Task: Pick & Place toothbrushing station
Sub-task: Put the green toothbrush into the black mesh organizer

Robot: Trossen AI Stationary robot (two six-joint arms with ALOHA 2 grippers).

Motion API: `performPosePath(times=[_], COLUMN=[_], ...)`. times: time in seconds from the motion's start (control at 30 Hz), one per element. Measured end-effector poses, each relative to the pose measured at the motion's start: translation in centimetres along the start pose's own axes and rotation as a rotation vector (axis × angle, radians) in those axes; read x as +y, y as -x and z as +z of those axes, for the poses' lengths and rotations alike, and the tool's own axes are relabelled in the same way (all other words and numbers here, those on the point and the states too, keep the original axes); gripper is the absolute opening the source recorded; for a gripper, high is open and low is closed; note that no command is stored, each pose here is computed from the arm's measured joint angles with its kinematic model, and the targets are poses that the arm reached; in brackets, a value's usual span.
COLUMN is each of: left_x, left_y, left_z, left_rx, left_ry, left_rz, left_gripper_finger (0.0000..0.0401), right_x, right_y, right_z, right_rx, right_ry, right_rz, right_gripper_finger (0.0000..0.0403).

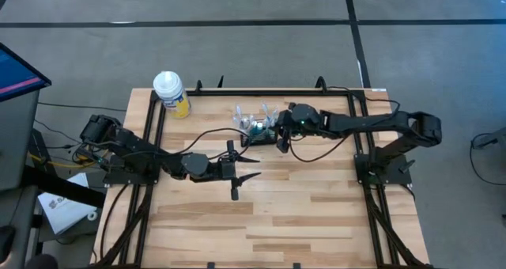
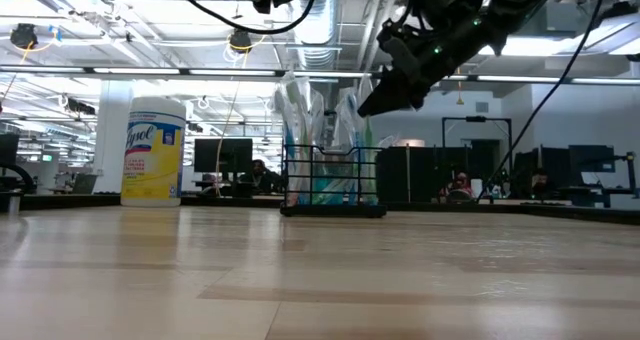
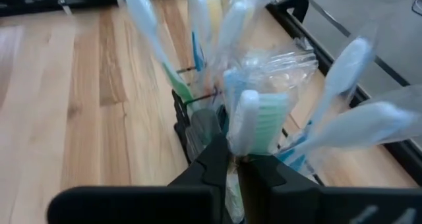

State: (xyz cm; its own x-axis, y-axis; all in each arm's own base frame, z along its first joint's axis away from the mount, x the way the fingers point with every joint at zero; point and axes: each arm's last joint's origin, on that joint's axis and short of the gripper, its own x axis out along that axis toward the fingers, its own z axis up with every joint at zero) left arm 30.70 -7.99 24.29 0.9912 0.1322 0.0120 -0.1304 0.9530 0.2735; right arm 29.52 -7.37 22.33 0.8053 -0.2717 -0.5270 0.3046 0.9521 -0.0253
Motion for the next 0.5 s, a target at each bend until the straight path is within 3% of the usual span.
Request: performPosePath(times=[0.5], left_x=[-0.02], left_y=[0.0], left_z=[-0.07], left_rx=[0.006], left_ry=[-0.003], left_rz=[-0.002], left_gripper_finger=[0.0159], right_x=[-0.09], right_y=[-0.5], right_z=[-0.27], right_rx=[0.011], right_ry=[0.01], right_rz=[-0.003], right_gripper_finger=[0.0037])
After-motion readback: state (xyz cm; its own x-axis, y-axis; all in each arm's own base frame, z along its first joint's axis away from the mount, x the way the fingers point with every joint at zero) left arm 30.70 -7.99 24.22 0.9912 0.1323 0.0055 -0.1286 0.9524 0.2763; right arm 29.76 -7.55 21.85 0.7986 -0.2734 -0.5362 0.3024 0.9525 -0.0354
